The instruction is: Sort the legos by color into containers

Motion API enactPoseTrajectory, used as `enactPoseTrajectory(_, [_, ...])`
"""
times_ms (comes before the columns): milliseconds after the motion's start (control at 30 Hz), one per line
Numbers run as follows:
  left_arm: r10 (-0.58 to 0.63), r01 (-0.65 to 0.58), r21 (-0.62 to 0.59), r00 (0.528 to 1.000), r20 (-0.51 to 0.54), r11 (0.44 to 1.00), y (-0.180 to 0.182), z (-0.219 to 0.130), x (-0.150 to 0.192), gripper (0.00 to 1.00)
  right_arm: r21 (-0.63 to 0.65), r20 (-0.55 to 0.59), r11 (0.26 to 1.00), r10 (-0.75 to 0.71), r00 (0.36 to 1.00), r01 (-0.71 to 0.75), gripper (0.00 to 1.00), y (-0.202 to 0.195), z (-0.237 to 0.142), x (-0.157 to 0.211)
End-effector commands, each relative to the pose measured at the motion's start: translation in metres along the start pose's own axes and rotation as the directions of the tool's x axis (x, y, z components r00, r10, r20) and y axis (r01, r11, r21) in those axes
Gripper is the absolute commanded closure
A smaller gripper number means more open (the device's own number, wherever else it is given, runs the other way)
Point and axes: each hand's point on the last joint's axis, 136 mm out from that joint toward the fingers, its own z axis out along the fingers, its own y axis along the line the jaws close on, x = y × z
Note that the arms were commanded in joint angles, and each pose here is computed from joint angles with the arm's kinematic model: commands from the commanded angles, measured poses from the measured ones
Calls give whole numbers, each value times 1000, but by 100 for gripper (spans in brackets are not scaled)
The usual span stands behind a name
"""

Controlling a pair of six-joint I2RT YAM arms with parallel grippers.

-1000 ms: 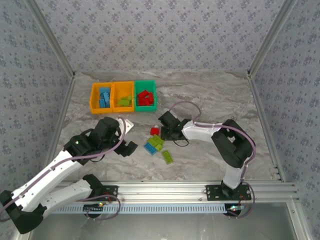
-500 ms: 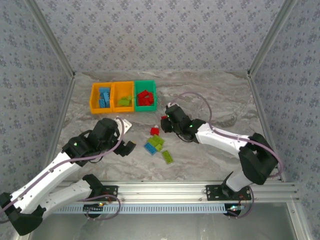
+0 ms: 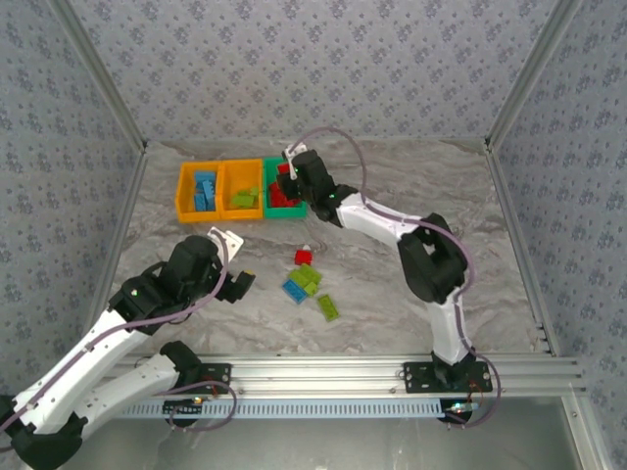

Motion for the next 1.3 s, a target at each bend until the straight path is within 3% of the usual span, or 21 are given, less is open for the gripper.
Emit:
enactPoseTrajectory(0, [-16, 17, -31, 1000, 11, 999, 7, 0, -2, 1, 29, -90, 998, -51, 995, 54, 55, -11, 17, 16])
enactPoseTrajectory(267, [-19, 19, -31, 1000, -8, 999, 7, 7, -1, 1, 1, -100, 998, -64, 993, 64, 51, -6, 0, 0])
enactPoseTrajectory(433, [-108, 109, -64, 994, 16, 992, 14, 9, -4, 1, -50, -73, 998, -38, 997, 35, 49, -2, -50, -18])
enactPoseTrajectory(533, [-230, 234, -66, 972, 52, 970, 16, 5, -15, 1, -81, -54, 996, -25, 998, 21, 44, -3, -92, -22])
enactPoseTrajectory(633, [-435, 441, -49, 894, 104, 896, 18, 7, -25, 1, -129, -50, 992, -15, 999, 8, 39, -3, -136, -13])
enactPoseTrajectory(733, [-643, 649, -19, 757, 115, 761, 16, 15, -26, 1, -174, -50, 985, 1, 999, -9, 30, -2, -181, 1])
enactPoseTrajectory(800, [-742, 742, 34, 667, 68, 670, 2, 26, -27, 1, -173, -76, 984, 26, 997, -39, 25, -9, -202, 29])
enactPoseTrajectory(933, [-842, 840, 118, 538, -49, 530, -38, 49, -26, 1, -186, -68, 977, 89, 994, -101, 15, -18, -242, 61])
enactPoseTrajectory(1033, [-857, 863, 127, 502, -115, 488, -74, 69, -19, 1, -201, -89, 970, 121, 989, -137, 7, -21, -263, 87])
enactPoseTrajectory(1100, [-863, 875, 76, 484, -142, 478, -92, 81, -8, 2, -192, -109, 969, 135, 985, -154, 6, -25, -272, 102])
enactPoseTrajectory(1200, [-899, 905, -78, 399, -183, 418, -106, 99, 19, 6, -163, -116, 972, 150, 982, -168, 5, -32, -279, 112])
enactPoseTrajectory(1267, [-892, 902, -104, 389, -229, 420, -119, 111, 28, 7, -155, -112, 972, 159, 981, -175, 5, -35, -280, 114])
